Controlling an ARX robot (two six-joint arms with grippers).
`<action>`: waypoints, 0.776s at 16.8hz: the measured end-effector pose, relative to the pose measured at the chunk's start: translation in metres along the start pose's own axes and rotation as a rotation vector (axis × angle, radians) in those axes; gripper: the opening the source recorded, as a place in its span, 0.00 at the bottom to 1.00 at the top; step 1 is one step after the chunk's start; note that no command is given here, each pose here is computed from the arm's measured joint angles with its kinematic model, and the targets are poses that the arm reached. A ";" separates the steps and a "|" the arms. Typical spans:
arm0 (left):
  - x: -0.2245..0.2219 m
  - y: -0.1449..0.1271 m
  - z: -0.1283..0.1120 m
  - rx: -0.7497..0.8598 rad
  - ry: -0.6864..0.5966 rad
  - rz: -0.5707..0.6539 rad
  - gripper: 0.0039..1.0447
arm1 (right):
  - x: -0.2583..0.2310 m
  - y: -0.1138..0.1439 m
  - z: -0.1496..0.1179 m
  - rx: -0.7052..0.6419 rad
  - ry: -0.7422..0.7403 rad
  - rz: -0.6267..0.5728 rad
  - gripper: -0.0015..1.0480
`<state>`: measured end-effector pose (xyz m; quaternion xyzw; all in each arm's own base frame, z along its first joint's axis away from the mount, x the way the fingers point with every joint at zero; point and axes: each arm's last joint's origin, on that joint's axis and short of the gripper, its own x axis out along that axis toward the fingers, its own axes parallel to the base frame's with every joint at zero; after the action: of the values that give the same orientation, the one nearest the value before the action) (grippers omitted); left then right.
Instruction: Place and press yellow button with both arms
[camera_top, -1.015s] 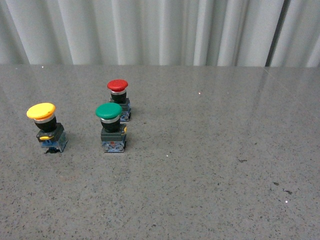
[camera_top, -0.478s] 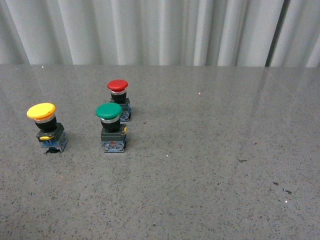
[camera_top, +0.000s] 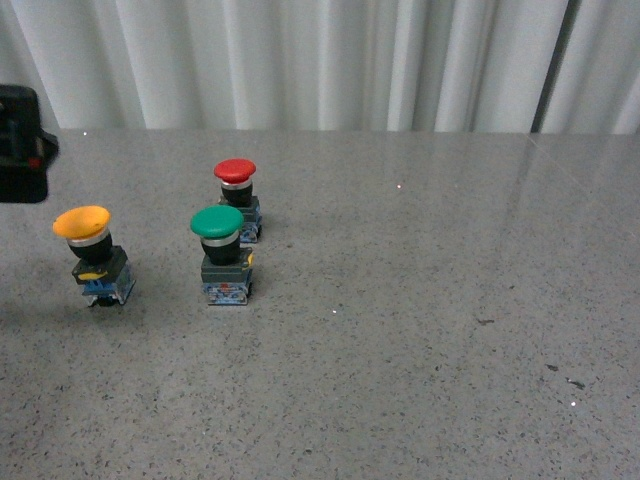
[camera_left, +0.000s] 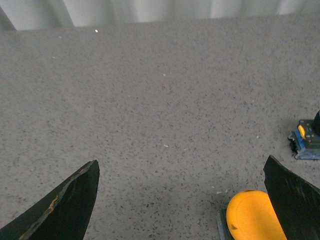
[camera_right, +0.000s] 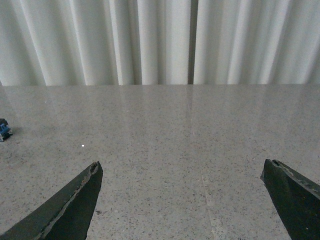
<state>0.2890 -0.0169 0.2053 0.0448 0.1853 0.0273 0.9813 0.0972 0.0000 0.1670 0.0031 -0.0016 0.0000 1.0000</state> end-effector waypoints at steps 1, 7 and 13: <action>0.011 -0.004 -0.007 0.009 0.040 -0.020 0.94 | 0.000 0.000 0.000 0.000 0.000 0.000 0.94; 0.027 -0.016 -0.020 -0.002 0.083 -0.111 0.94 | 0.000 0.000 0.000 0.000 0.000 0.000 0.94; 0.031 -0.026 -0.030 0.020 0.106 -0.114 0.94 | 0.000 0.000 0.000 0.000 0.000 0.000 0.94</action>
<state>0.3082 -0.0386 0.1641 0.0426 0.2394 -0.0282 0.9696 0.0972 0.0000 0.1670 0.0031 -0.0016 0.0000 1.0000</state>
